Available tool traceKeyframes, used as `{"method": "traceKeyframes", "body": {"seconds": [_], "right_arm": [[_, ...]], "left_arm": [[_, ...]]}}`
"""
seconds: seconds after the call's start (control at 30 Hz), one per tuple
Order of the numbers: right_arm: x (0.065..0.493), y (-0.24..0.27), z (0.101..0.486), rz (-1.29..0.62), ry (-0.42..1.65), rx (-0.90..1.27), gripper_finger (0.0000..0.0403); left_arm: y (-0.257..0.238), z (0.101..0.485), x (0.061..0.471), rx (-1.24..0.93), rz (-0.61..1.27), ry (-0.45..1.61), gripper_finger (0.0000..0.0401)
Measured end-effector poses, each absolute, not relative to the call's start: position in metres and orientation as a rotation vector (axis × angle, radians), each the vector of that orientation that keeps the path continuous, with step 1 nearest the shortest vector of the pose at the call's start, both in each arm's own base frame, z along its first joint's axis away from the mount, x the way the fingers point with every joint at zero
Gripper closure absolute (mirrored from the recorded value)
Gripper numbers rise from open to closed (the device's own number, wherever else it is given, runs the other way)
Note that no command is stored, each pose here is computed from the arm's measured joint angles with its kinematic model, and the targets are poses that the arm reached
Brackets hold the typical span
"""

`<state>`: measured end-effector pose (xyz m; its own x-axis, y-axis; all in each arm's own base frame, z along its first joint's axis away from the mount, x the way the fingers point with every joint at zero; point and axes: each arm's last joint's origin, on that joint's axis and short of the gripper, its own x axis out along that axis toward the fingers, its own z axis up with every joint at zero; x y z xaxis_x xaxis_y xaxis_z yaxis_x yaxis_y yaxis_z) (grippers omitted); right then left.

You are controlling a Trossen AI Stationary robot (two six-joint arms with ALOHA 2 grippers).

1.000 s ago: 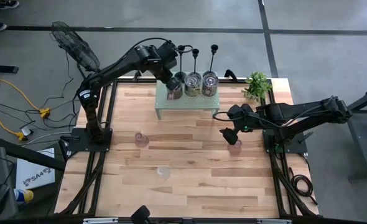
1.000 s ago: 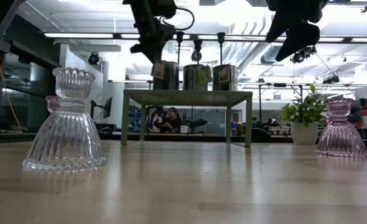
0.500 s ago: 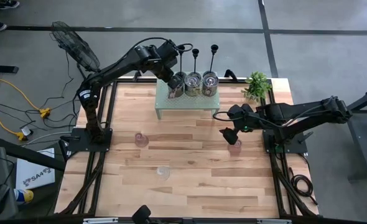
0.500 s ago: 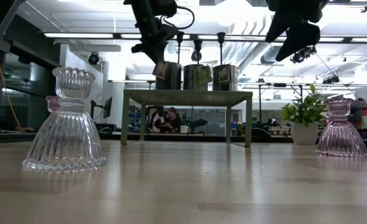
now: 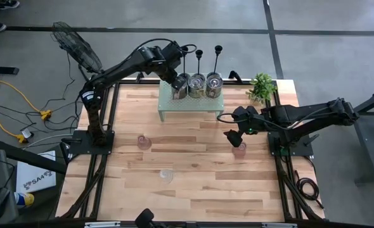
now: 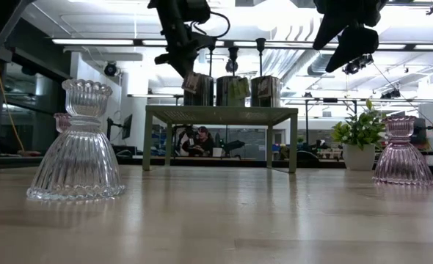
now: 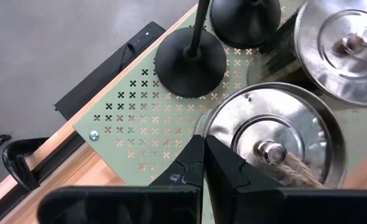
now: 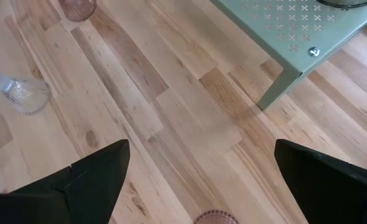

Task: Pick & Place candle stick holders
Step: Put the silver scented candle on the shelf aligned with the silver scented candles

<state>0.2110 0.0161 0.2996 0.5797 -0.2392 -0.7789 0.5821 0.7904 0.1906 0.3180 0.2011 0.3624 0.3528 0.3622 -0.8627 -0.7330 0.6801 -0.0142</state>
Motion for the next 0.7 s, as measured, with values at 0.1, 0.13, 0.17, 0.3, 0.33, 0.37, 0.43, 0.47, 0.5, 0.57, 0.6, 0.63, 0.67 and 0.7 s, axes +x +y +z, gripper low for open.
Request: {"method": "traceKeyframes", "body": {"seconds": [0.1, 0.13, 0.17, 0.3, 0.33, 0.37, 0.43, 0.47, 0.5, 0.57, 0.6, 0.63, 0.67, 0.7], "right_arm": [[0.2109, 0.0161, 0.2995, -0.503, 0.821, 0.469, 0.0011], [0.2108, 0.0161, 0.2995, -0.502, 0.822, 0.47, 0.0011], [0.2107, 0.0161, 0.2994, -0.502, 0.824, 0.47, 0.0011], [0.2107, 0.0162, 0.2994, -0.5, 0.825, 0.471, 0.0011], [0.2107, 0.0163, 0.2994, -0.5, 0.825, 0.471, 0.0011], [0.2107, 0.0162, 0.2993, -0.5, 0.825, 0.471, 0.0011], [0.2107, 0.0162, 0.2993, -0.5, 0.826, 0.471, 0.0011], [0.2107, 0.0162, 0.2993, -0.501, 0.825, 0.471, 0.0011], [0.2107, 0.0162, 0.2993, -0.501, 0.826, 0.471, 0.0011], [0.2106, 0.0162, 0.2993, -0.5, 0.826, 0.471, 0.0011], [0.2106, 0.0162, 0.2993, -0.5, 0.826, 0.471, 0.0011], [0.2106, 0.0163, 0.2993, -0.5, 0.826, 0.471, 0.0011], [0.2106, 0.0162, 0.2993, -0.5, 0.826, 0.471, 0.0011], [0.2106, 0.0162, 0.2993, -0.5, 0.826, 0.471, 0.0011]], "left_arm": [[0.2016, 0.3618, 0.318, -0.437, 0.744, 0.977, 0.0401], [0.2017, 0.3615, 0.3184, -0.434, 0.744, 0.977, 0.0401], [0.2015, 0.361, 0.3198, -0.429, 0.746, 0.974, 0.0401], [0.2011, 0.3605, 0.3203, -0.419, 0.764, 0.978, 0.0401], [0.2012, 0.3605, 0.3203, -0.419, 0.765, 0.979, 0.0401], [0.2012, 0.3605, 0.3202, -0.419, 0.765, 0.978, 0.0401], [0.2012, 0.3605, 0.3202, -0.42, 0.764, 0.978, 0.0401], [0.2012, 0.3605, 0.3202, -0.419, 0.764, 0.979, 0.0401], [0.2012, 0.3604, 0.3202, -0.42, 0.764, 0.979, 0.0401], [0.2011, 0.3604, 0.3202, -0.421, 0.762, 0.98, 0.0398], [0.201, 0.3603, 0.3201, -0.422, 0.761, 0.981, 0.0395], [0.201, 0.3603, 0.32, -0.422, 0.76, 0.982, 0.0391], [0.2008, 0.3601, 0.3199, -0.423, 0.76, 0.985, 0.0385], [0.2008, 0.3599, 0.3198, -0.423, 0.76, 0.987, 0.0379]]}}
